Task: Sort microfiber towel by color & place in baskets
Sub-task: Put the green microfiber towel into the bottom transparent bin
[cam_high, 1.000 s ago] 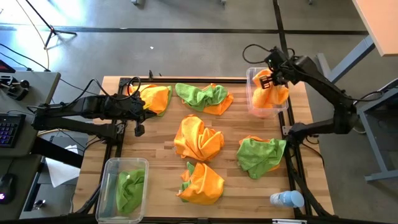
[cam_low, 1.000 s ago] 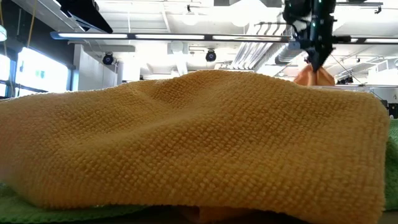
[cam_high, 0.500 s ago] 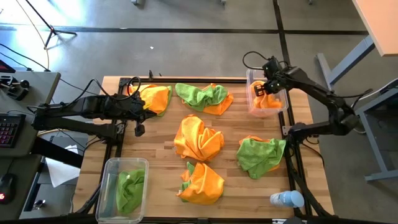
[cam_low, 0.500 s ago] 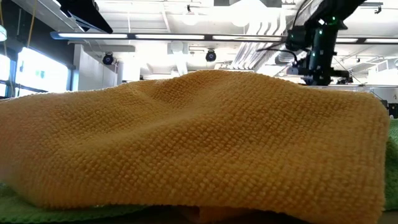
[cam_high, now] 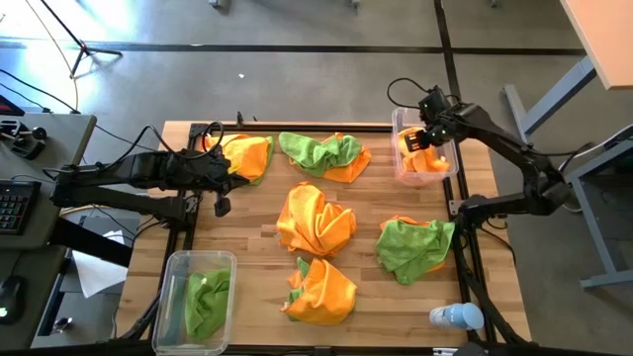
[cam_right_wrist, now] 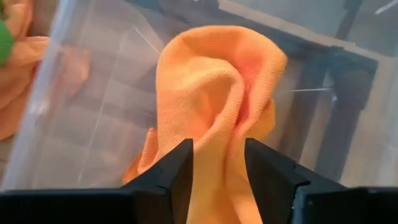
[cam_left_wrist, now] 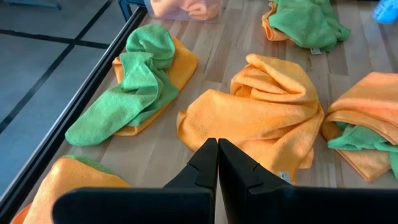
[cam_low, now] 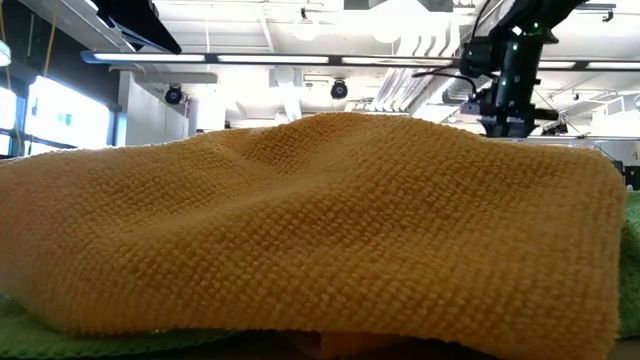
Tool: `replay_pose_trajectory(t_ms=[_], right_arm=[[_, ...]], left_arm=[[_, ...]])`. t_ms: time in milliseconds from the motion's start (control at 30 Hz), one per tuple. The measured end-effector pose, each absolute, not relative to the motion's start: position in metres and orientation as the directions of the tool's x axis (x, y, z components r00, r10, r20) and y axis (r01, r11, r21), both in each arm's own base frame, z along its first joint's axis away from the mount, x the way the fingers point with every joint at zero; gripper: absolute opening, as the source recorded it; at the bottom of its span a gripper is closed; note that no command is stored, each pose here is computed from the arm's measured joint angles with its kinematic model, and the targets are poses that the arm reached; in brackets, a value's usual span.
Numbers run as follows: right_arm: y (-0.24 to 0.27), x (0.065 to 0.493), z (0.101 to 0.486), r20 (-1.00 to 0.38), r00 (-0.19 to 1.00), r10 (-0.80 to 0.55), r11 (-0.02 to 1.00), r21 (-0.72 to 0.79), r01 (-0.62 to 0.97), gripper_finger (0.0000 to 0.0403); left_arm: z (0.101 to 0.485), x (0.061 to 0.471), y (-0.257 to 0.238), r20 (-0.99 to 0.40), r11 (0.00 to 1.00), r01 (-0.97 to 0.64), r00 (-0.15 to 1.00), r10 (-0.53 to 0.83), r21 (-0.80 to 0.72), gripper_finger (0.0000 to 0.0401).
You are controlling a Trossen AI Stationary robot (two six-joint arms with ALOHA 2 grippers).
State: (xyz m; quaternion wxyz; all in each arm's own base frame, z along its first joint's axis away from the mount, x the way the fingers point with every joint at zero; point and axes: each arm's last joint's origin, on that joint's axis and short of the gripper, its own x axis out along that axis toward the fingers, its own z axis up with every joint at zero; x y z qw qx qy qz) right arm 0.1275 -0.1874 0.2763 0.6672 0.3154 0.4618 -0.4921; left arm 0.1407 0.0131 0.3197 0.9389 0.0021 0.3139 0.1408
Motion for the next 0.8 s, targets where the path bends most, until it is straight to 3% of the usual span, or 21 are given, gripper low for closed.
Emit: replay_pose_trajectory(t_ms=[267,400,600,800], right_arm=[[-0.178,0.123,0.307,-0.935,0.077,-0.346,0.352,-0.053,0.935,0.0143],[-0.160,0.118,0.302,-0.932,0.103,-0.349,0.388,-0.043,0.921,0.0112],[-0.121,0.098,0.300,-0.875,0.311,-0.371,0.402,0.150,0.903,0.0013],[-0.078,0.080,0.322,-0.716,0.517,-0.469,0.462,0.300,0.835,0.0012]], left_arm=[[0.320,0.140,0.014,-0.585,0.952,-0.285,0.756,0.293,0.109,0.0000],[0.320,0.141,0.014,-0.584,0.949,-0.305,0.757,0.294,0.082,0.0000],[0.320,0.141,0.014,-0.581,0.940,-0.340,0.758,0.297,0.038,0.0001],[0.323,0.143,0.015,-0.542,0.924,-0.380,0.768,0.341,0.043,0.0037]])
